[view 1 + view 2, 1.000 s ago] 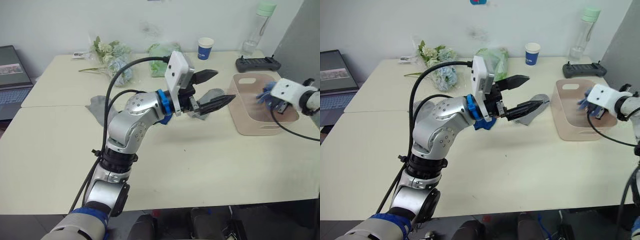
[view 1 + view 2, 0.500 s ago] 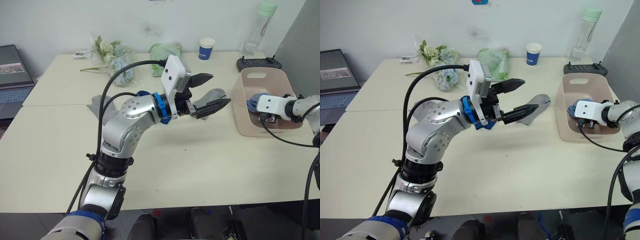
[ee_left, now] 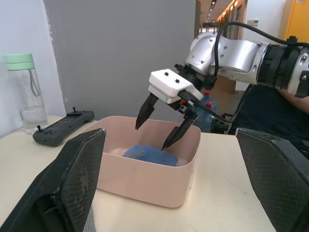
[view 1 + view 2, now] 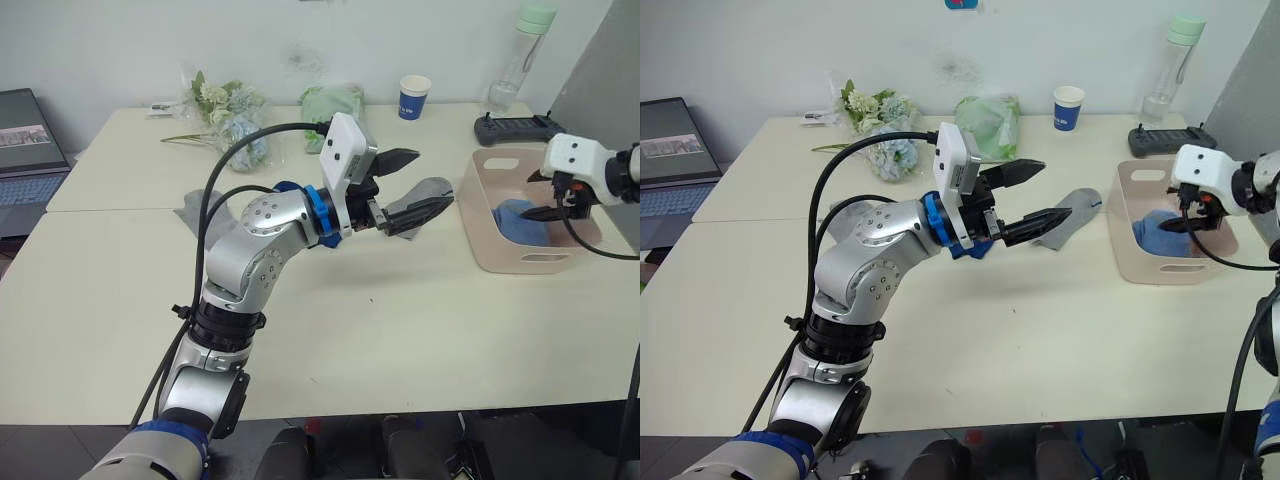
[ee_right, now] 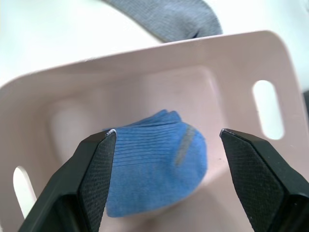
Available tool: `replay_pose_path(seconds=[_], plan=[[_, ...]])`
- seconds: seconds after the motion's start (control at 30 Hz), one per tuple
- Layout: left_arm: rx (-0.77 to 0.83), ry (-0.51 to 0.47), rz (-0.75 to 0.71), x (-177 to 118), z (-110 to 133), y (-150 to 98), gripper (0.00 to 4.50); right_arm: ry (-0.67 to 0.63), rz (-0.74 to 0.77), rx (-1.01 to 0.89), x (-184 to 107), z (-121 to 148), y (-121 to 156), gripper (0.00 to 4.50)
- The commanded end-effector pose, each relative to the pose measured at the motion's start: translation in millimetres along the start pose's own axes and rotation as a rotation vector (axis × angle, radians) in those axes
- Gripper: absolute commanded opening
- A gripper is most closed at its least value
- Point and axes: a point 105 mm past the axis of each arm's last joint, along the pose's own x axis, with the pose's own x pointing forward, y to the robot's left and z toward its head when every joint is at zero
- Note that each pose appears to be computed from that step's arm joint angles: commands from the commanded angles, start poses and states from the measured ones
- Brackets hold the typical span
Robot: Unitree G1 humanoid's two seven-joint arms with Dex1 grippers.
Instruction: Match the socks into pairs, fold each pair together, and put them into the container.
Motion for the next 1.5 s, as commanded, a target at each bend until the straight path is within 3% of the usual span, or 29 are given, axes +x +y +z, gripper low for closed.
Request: replay_pose_path(seconds=[0.03,0.07,0.17,0.37,0.47,0.6,0.87,0.93,1.07,1.17,1.27,1.37,1.4,1.5], plan=[[0.048,-0.046,-0.005,0,15,-2,4.5,0.04,-0.212,-0.06,-10,-1,-26,3.32],[0.047,-0.047,-0.006,1,14,-2,4.5,0.07,-0.232,-0.092,-6,-6,-25,3.15],[0.047,-0.047,-0.007,1,15,-3,4.5,0.127,-0.277,-0.122,11,-21,-19,2.08],[0.043,-0.039,-0.012,0,13,-6,4.5,0.206,-0.193,-0.102,50,-49,16,0.04],[0.044,-0.032,-0.015,1,12,-8,4.5,0.235,-0.173,-0.068,59,-58,26,0.04],[0.047,-0.03,-0.01,0,13,-8,4.5,0.238,-0.21,-0.066,55,-57,19,0.04],[0.043,-0.027,0.011,-4,12,-4,4.5,0.167,-0.325,-0.095,27,-31,-16,0.04],[0.045,-0.021,0.026,-9,12,1,4.5,0.093,-0.382,-0.1,10,-10,-33,0.04],[0.061,0.014,0.109,-36,6,20,4.5,-0.188,-0.482,-0.035,-19,43,-59,0.95],[0.085,0.088,0.24,-71,-10,40,4.5,-0.557,-0.472,0.142,-31,96,-60,2.03],[0.091,0.146,0.35,-102,-28,51,4.5,-0.742,-0.393,0.232,-28,128,-23,3.14],[0.081,0.191,0.44,-129,-46,54,4.5,-0.82,-0.313,0.295,-16,150,35,4.24],[0.078,0.203,0.47,-137,-52,53,4.5,-0.838,-0.293,0.333,-12,154,54,4.46],[0.075,0.234,0.522,-153,-66,50,4.5,-0.821,-0.298,0.428,-2,149,83,4.46]])
